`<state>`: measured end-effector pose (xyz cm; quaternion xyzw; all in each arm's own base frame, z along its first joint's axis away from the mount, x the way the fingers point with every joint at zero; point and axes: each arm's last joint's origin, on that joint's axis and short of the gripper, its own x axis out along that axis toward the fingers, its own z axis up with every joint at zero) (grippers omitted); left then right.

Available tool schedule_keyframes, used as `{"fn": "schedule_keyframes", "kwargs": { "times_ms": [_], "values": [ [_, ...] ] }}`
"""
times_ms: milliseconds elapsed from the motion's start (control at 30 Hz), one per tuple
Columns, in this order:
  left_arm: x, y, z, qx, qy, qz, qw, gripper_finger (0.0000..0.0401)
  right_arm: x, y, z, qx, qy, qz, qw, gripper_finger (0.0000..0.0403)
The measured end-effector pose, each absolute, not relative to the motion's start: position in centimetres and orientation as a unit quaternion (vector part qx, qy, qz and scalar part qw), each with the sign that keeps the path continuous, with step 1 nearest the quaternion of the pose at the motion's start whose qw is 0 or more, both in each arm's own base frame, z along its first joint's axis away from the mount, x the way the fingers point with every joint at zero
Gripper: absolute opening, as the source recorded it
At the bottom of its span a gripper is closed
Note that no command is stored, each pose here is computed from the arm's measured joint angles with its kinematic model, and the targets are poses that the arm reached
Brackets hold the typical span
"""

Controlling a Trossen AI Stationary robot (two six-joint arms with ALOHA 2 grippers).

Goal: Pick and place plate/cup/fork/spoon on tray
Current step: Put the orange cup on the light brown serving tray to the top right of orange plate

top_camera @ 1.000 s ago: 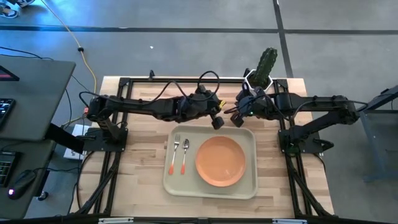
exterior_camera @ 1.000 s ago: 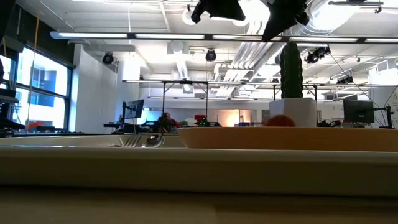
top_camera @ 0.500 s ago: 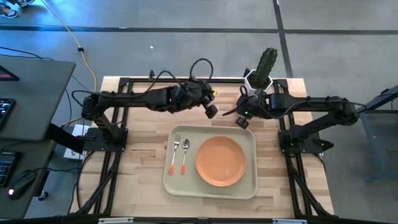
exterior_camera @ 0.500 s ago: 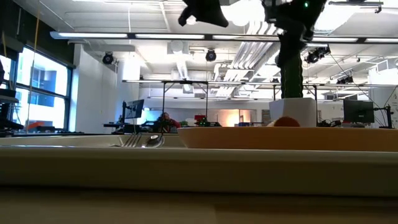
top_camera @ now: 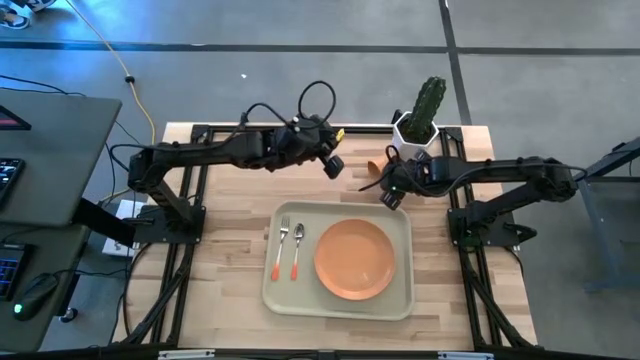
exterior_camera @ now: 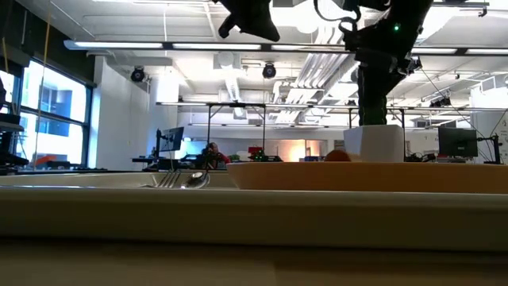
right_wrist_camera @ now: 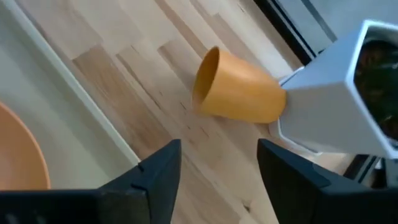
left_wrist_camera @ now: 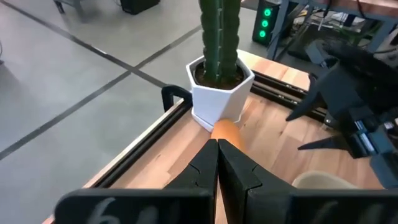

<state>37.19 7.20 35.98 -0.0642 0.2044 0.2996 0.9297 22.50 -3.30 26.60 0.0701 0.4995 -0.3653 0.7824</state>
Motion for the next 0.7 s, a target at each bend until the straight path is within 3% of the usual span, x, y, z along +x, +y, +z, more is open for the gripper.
{"fn": "schedule_keyframes", "kwargs": {
  "times_ms": [433,700],
  "values": [
    [36.5,8.2,33.8,-0.074,0.263,0.316,0.909,0.0000,21.4,-2.0,20.1,0.153,0.479,-0.393,0.770,0.0204],
    [36.3,8.3,29.2,-0.128,0.250,0.217,0.935,0.0000,21.2,0.4,18.8,0.193,0.431,-0.408,0.781,0.0204]
  ]
}}
